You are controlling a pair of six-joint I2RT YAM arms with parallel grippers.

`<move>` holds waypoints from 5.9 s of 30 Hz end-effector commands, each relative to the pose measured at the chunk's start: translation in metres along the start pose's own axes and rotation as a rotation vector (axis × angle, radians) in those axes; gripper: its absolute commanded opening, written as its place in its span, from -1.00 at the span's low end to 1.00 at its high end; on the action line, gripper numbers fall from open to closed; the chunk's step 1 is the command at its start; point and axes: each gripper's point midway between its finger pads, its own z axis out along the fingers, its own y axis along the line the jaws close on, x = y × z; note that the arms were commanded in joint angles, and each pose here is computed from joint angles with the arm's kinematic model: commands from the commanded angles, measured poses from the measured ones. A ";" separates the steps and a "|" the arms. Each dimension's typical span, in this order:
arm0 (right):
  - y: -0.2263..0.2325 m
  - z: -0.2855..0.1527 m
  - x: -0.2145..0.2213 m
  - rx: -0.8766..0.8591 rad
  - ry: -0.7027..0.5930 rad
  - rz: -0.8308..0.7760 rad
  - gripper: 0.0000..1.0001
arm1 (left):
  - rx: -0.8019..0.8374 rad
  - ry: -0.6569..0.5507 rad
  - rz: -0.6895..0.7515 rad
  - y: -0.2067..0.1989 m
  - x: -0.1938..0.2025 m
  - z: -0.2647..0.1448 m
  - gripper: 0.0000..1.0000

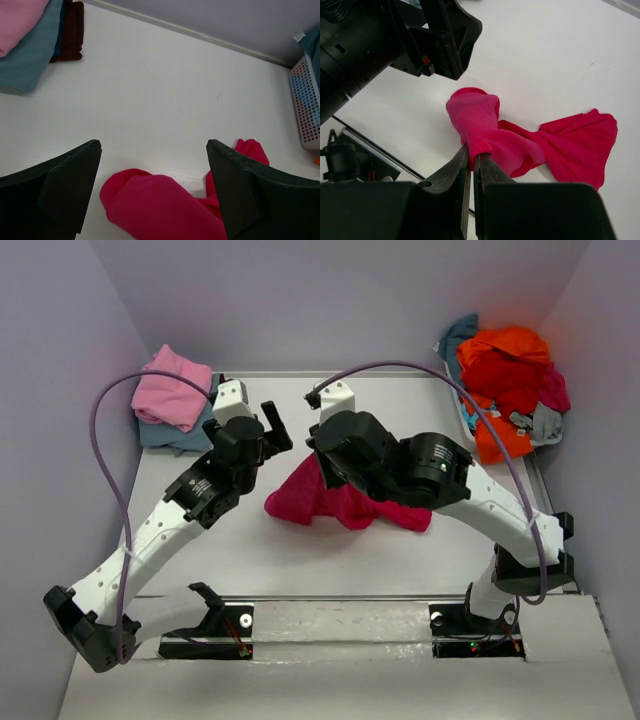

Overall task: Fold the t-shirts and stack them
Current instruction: Move the tshirt to the center of the board, then flatten out the tshirt

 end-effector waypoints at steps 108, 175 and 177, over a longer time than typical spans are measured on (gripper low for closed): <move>-0.157 0.077 0.250 0.326 0.296 0.705 0.14 | 0.237 0.539 0.381 -0.133 0.228 0.069 0.98; -0.069 0.110 0.306 0.178 0.487 0.596 0.07 | 0.131 0.428 0.373 -0.137 0.220 0.059 -0.89; -0.069 0.111 0.312 0.195 0.495 0.587 0.08 | 0.094 0.374 0.365 -0.130 0.201 0.057 -0.89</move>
